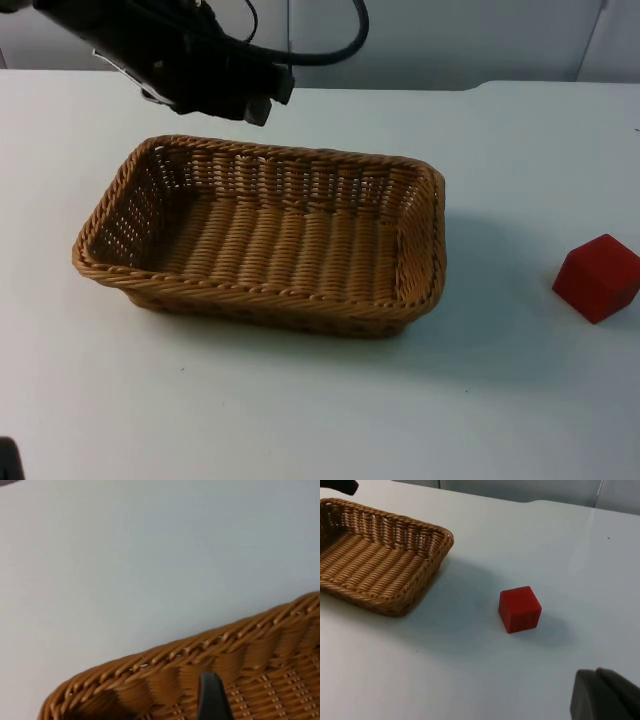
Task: Pick up the basket with the left hand and place the cube into the basket with the right hand.
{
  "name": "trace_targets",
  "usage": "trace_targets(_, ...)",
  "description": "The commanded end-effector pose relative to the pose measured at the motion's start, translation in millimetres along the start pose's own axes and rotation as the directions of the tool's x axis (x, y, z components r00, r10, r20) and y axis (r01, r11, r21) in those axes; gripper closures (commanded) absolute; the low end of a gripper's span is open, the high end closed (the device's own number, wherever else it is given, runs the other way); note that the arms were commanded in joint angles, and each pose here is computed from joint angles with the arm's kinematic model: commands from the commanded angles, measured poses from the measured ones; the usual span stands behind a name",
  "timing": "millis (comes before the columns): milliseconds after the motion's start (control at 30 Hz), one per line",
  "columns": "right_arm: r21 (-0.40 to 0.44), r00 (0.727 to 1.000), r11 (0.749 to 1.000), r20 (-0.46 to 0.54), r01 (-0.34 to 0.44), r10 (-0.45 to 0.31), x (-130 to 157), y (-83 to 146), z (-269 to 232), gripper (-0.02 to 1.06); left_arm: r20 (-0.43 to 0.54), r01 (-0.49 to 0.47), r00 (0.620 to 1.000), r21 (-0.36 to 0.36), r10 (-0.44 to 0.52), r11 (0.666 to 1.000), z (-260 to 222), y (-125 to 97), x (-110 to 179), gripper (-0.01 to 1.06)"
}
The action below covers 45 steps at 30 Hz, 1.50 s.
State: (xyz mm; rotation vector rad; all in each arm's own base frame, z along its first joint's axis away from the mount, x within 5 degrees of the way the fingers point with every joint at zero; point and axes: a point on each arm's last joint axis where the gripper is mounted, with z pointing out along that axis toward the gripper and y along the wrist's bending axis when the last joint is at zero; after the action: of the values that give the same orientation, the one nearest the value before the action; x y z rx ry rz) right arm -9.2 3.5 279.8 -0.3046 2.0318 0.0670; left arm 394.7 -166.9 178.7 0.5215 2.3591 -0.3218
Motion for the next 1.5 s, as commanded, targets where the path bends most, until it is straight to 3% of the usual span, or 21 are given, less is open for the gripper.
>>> trace_targets(0,0.008,1.000,1.000,0.001,0.004,-0.004,0.0,-0.2,1.5,1.05,-0.011,-0.011,1.000,-0.027,0.010,1.000,-0.1,0.0,-0.9,0.54)
trace_targets(133,0.008,1.000,1.000,0.001,0.004,-0.004,0.0,-0.2,1.5,1.05,-0.086,-0.050,0.995,-0.109,0.041,0.993,-0.9,7.7,5.5,0.54)
trace_targets(200,0.008,1.000,1.000,0.001,0.004,-0.004,0.0,-0.2,1.5,1.05,-0.126,-0.020,0.992,-0.195,-0.004,0.981,-2.7,16.8,9.4,0.54)
trace_targets(300,0.008,1.000,1.000,0.001,0.004,-0.004,0.0,-0.2,1.5,1.05,-0.148,0.015,0.988,-0.258,-0.055,0.966,-4.5,22.9,12.4,0.54)
trace_targets(567,0.008,1.000,1.000,0.001,0.004,-0.004,0.0,-0.2,1.5,1.05,-0.147,0.077,0.981,-0.303,-0.126,0.950,-5.9,27.5,14.4,0.54)
trace_targets(667,0.008,1.000,1.000,0.001,0.004,-0.004,0.0,-0.2,1.5,1.05,-0.201,0.065,0.970,-0.338,-0.140,0.939,-8.2,32.5,19.7,0.54)
trace_targets(900,0.008,1.000,1.000,0.001,0.004,-0.004,0.0,-0.2,1.5,1.05,-0.243,0.061,0.957,-0.373,-0.161,0.926,-11.4,41.8,24.3,0.54)
trace_targets(1467,0.008,1.000,1.000,0.001,0.004,-0.004,0.0,-0.2,1.5,1.05,-0.324,0.039,0.933,-0.346,-0.158,0.937,16.4,43.4,46.2,0.54)
